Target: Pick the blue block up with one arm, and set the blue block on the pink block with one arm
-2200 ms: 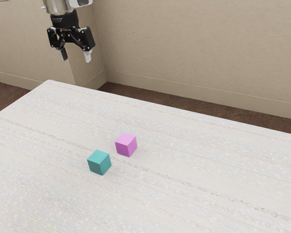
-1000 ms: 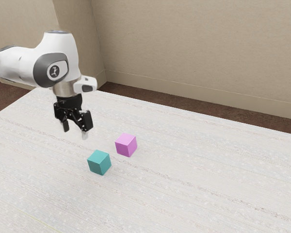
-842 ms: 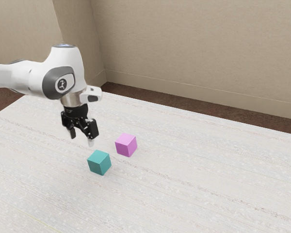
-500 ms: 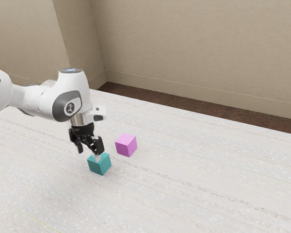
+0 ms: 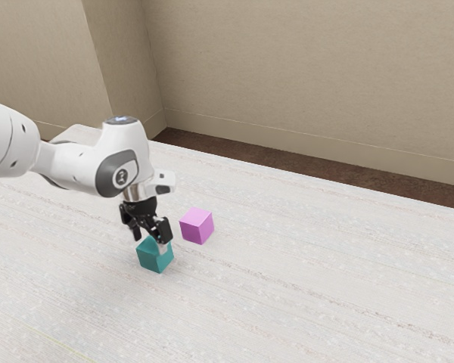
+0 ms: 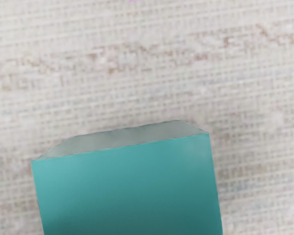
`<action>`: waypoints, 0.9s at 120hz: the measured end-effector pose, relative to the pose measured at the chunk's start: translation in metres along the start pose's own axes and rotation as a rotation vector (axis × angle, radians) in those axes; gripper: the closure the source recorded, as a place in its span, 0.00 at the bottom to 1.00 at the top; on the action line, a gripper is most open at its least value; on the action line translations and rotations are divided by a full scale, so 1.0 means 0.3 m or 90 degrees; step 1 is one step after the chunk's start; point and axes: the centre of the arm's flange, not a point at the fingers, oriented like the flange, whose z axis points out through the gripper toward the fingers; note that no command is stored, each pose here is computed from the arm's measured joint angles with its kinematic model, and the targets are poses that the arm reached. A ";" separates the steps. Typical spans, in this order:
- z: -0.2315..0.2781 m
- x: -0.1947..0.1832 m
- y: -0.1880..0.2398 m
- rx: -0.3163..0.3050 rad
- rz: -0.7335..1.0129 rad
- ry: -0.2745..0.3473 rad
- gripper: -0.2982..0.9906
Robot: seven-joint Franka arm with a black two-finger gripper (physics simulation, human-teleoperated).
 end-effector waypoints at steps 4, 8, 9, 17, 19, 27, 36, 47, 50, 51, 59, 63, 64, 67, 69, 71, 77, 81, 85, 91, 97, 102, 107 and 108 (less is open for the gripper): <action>0.014 0.002 0.000 -0.001 0.001 -0.003 0.23; 0.028 0.005 -0.001 -0.003 0.002 -0.006 0.23; 0.031 0.006 -0.001 -0.003 0.002 -0.007 0.23; 0.056 0.009 -0.003 -0.006 0.004 -0.013 0.23; 0.059 0.011 -0.003 -0.006 0.004 -0.013 0.23; 0.076 0.016 -0.004 -0.008 0.006 -0.016 0.23; 0.093 0.019 -0.005 -0.009 0.007 -0.019 0.23; 0.107 0.019 -0.006 -0.011 0.009 -0.021 0.23; 0.111 0.019 -0.006 -0.011 0.009 -0.022 0.23; 0.112 0.019 -0.006 -0.011 0.009 -0.022 0.23; 0.118 0.021 -0.006 -0.011 0.010 -0.022 0.24; 0.117 0.023 -0.006 -0.011 0.011 -0.020 0.24; 0.115 0.025 -0.007 -0.011 0.011 -0.019 0.24; 0.110 0.030 -0.008 -0.010 0.011 -0.016 0.25; 0.108 0.032 -0.008 -0.010 0.011 -0.014 0.25; 0.107 0.034 -0.009 -0.010 0.012 -0.013 0.25; 0.105 0.038 -0.010 -0.009 0.012 -0.011 0.25; 0.105 0.039 -0.010 -0.009 0.013 -0.010 0.26; 0.104 0.040 -0.010 -0.008 0.013 -0.010 0.27; 0.106 0.041 -0.009 -0.008 0.015 -0.010 0.30; 0.107 0.041 -0.009 -0.008 0.016 -0.010 0.34; 0.108 0.042 -0.008 -0.007 0.016 -0.010 0.38; 0.108 0.042 -0.007 -0.006 0.018 -0.010 0.41; 0.108 0.042 -0.006 -0.006 0.018 -0.010 0.42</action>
